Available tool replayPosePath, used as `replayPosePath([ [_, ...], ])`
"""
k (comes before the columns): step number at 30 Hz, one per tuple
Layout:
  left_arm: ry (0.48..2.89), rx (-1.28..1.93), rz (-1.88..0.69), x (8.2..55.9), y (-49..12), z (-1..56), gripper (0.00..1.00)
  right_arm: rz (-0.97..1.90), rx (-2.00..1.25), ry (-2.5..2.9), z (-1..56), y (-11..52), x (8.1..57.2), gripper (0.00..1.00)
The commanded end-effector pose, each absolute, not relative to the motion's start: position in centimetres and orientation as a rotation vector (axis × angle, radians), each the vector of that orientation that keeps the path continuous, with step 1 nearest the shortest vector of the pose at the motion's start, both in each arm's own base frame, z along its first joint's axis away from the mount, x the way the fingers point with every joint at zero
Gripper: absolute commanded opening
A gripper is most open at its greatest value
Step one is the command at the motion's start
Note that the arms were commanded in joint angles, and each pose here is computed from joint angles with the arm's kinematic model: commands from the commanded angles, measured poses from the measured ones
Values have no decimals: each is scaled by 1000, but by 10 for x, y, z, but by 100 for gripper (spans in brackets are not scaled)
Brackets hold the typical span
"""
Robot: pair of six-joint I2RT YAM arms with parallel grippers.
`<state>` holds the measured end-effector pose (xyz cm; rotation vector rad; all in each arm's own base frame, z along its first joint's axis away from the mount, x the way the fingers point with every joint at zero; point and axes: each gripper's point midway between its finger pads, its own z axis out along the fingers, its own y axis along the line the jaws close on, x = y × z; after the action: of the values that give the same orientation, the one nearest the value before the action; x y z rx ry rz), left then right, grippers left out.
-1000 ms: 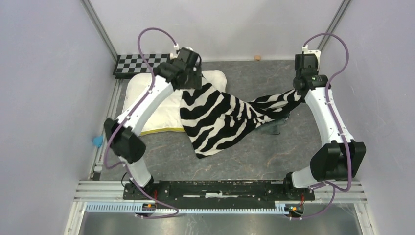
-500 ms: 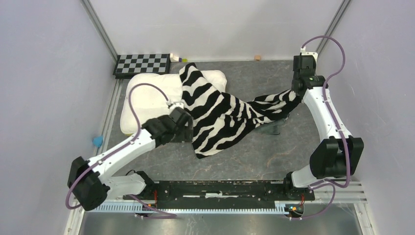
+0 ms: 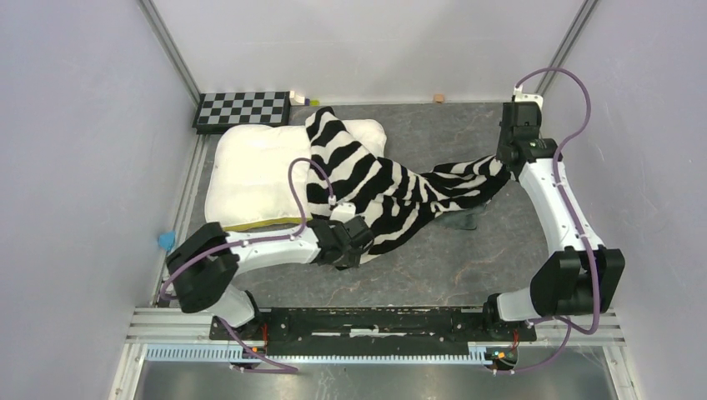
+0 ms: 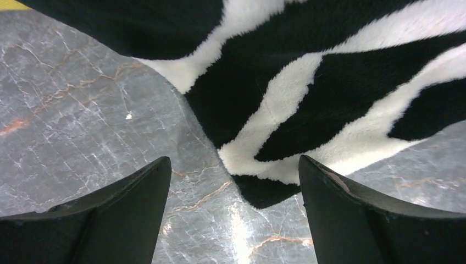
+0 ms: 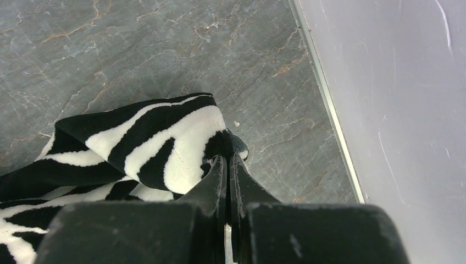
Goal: Put the pillow into the pillowcase
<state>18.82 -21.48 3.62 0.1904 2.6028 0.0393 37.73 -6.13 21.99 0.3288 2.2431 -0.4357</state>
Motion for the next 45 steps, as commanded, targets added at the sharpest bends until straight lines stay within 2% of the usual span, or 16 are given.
replayPosePath([
  [1, 2528, 80, 81, 197, -227, 29, 91, -389, 344, 2167, 240, -59, 378, 0],
  [4, 2520, 96, 122, 198, -232, 17, 82, -381, 341, 2157, 243, -58, 377, 0],
  [7, 2495, 104, 156, 205, -233, 18, 50, -373, 338, 2144, 250, -57, 375, 0],
  [8, 2486, 111, 162, 207, -233, 22, 35, -374, 336, 2140, 252, -57, 375, 0],
  [11, 2435, 111, 156, 213, -231, 51, 4, -391, 339, 2118, 265, -61, 372, 0],
  [15, 2319, 82, 114, 223, -219, 123, 2, -387, 343, 2079, 288, -61, 370, 0],
  [23, 1820, -4, -229, 238, -185, 396, 2, -304, 399, 1870, 384, -60, 362, 0],
  [28, 1580, -21, -308, 233, -158, 513, 2, -224, 441, 1684, 459, -58, 345, 0],
  [36, 1374, -82, -429, 222, -138, 606, 2, -179, 492, 1442, 541, -65, 296, 0],
  [41, 1366, -10, -505, 218, -158, 619, 2, -235, 539, 1393, 553, -77, 274, 0],
  [45, 1397, 94, -608, 209, -182, 601, 2, -282, 576, 1353, 557, -87, 250, 0],
])
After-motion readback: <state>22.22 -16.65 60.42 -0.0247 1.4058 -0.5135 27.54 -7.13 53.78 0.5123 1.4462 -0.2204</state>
